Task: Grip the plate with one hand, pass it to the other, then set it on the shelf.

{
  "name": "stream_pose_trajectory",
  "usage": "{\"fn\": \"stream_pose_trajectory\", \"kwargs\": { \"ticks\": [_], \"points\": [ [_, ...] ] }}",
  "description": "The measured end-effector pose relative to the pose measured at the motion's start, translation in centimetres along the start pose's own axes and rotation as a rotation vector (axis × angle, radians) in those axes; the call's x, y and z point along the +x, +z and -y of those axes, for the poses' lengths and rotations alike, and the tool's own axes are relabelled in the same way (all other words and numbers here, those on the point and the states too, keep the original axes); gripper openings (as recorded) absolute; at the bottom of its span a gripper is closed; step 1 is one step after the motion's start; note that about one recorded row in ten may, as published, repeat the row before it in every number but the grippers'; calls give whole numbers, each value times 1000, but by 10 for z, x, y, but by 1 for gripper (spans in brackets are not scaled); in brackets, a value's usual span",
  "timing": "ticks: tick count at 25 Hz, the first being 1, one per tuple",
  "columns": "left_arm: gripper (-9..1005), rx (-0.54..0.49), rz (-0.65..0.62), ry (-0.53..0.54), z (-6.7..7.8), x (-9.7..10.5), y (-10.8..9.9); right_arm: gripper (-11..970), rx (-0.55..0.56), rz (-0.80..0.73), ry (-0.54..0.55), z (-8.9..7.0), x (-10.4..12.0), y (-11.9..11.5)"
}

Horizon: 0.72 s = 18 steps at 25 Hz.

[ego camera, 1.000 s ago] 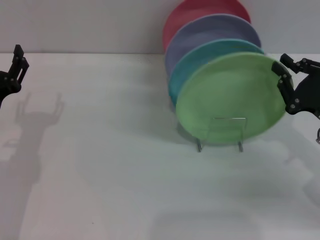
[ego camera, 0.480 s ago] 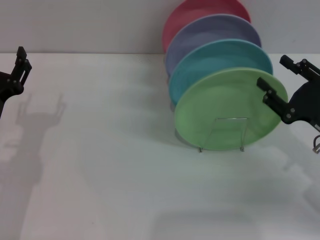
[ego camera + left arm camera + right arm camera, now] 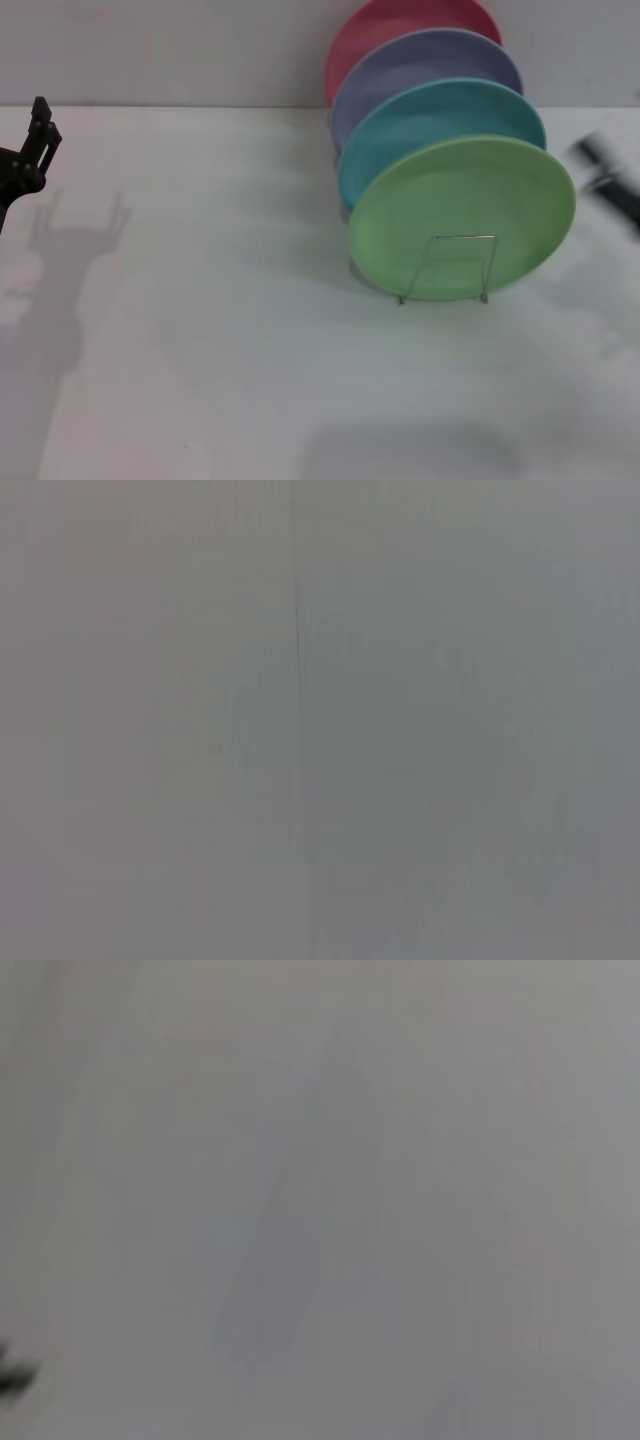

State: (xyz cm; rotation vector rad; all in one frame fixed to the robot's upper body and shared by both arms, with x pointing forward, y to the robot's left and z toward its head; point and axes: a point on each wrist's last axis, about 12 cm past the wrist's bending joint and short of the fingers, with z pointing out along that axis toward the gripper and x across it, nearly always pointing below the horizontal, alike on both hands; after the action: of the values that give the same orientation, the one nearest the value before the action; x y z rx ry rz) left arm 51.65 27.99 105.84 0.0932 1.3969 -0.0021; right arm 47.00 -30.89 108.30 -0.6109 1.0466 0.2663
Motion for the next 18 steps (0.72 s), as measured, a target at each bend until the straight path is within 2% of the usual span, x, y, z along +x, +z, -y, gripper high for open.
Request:
{"fn": "stream_pose_trajectory", "kwargs": {
  "ticks": [5, 9, 11, 12, 16, 18],
  "points": [
    [817, -3, -8, 4, -1, 2, -2, 815, 380, 151, -12, 20, -18, -35],
    [816, -5, -26, 24, -4, 9, -7, 816, 632, 113, 22, 33, -9, -56],
    [816, 5, -22, 31, -2, 11, -9, 817, 758, 38, 52, 40, 1, -68],
    [816, 5, -22, 31, -2, 11, -9, 817, 758, 38, 52, 40, 1, -68],
    [817, 5, -27, 36, -3, 13, -10, 817, 902, -78, 114, 47, 19, -81],
    [818, 6, -32, 40, -4, 14, -10, 817, 921, -97, 124, 48, 22, -82]
  ]
}}
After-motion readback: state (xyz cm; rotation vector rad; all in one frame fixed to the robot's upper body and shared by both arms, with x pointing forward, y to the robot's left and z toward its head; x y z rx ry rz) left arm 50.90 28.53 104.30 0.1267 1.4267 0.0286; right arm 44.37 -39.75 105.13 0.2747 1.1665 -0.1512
